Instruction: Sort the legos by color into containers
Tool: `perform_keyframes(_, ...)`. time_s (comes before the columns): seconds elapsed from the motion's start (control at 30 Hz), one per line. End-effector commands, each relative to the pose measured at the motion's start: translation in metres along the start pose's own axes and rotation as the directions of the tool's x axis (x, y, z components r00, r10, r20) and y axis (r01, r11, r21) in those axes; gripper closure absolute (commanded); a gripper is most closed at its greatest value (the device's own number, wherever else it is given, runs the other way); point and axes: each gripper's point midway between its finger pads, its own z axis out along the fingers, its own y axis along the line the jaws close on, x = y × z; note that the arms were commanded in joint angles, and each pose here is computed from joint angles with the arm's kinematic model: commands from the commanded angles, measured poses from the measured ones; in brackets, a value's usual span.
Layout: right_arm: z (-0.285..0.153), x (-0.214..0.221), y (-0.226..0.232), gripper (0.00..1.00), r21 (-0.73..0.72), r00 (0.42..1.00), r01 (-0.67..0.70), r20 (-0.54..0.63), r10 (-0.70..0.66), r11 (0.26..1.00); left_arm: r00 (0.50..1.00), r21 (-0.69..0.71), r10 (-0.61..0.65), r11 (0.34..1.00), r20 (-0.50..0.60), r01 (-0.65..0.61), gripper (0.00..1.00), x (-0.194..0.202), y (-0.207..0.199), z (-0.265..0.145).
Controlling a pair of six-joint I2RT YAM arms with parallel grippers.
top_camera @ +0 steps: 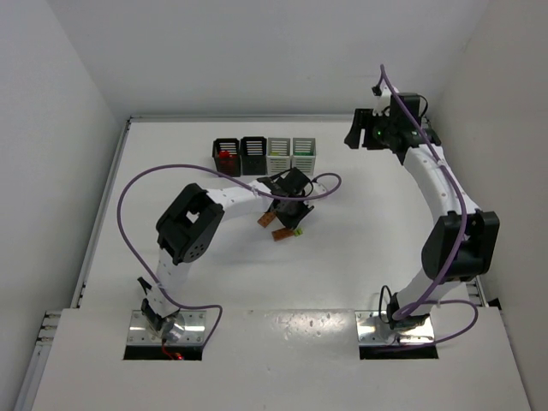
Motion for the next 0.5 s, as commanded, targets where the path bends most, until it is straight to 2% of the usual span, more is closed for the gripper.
perform_keyframes(0.0, -0.018, -0.013, 0.006, 0.32, -0.017, 0.998, 0.000, 0.058, 0.001, 1.000, 0.999, 0.005, 0.013, 1.000, 0.031, -0.014, 0.78, -0.014, -0.002, -0.002)
perform_keyframes(0.1, -0.017, -0.001, 0.007, 0.32, -0.025, 0.999, -0.006, 0.035, 0.007, 1.000, 0.998, 0.005, 0.010, 1.000, 0.064, -0.011, 0.85, -0.024, 0.001, -0.014)
perform_keyframes(0.2, -0.019, 0.023, 0.007, 0.33, -0.040, 1.000, 0.015, -0.020, -0.016, 0.999, 0.993, -0.009, 0.017, 1.000, 0.113, -0.016, 0.85, -0.039, 0.007, -0.035)
perform_keyframes(0.23, -0.018, 0.031, 0.012, 0.34, -0.080, 0.999, 0.032, -0.038, -0.035, 0.996, 0.985, -0.018, 0.026, 1.000, 0.168, -0.023, 0.85, -0.056, 0.007, -0.054)
perform_keyframes(0.33, -0.025, 0.069, 0.020, 0.36, -0.150, 0.991, 0.051, -0.114, -0.068, 0.987, 0.962, -0.054, -0.017, 0.998, 0.274, 0.033, 0.85, -0.095, 0.040, -0.100)
perform_keyframes(0.4, -0.030, 0.084, 0.024, 0.37, -0.187, 0.985, 0.069, -0.145, -0.097, 0.980, 0.955, -0.059, -0.045, 0.996, 0.293, 0.065, 0.85, -0.105, 0.053, -0.117)
perform_keyframes(0.47, -0.035, 0.106, 0.033, 0.37, -0.235, 0.973, 0.095, -0.182, -0.139, 0.967, 0.928, -0.082, -0.062, 0.992, 0.368, 0.099, 0.85, -0.128, 0.075, -0.147)
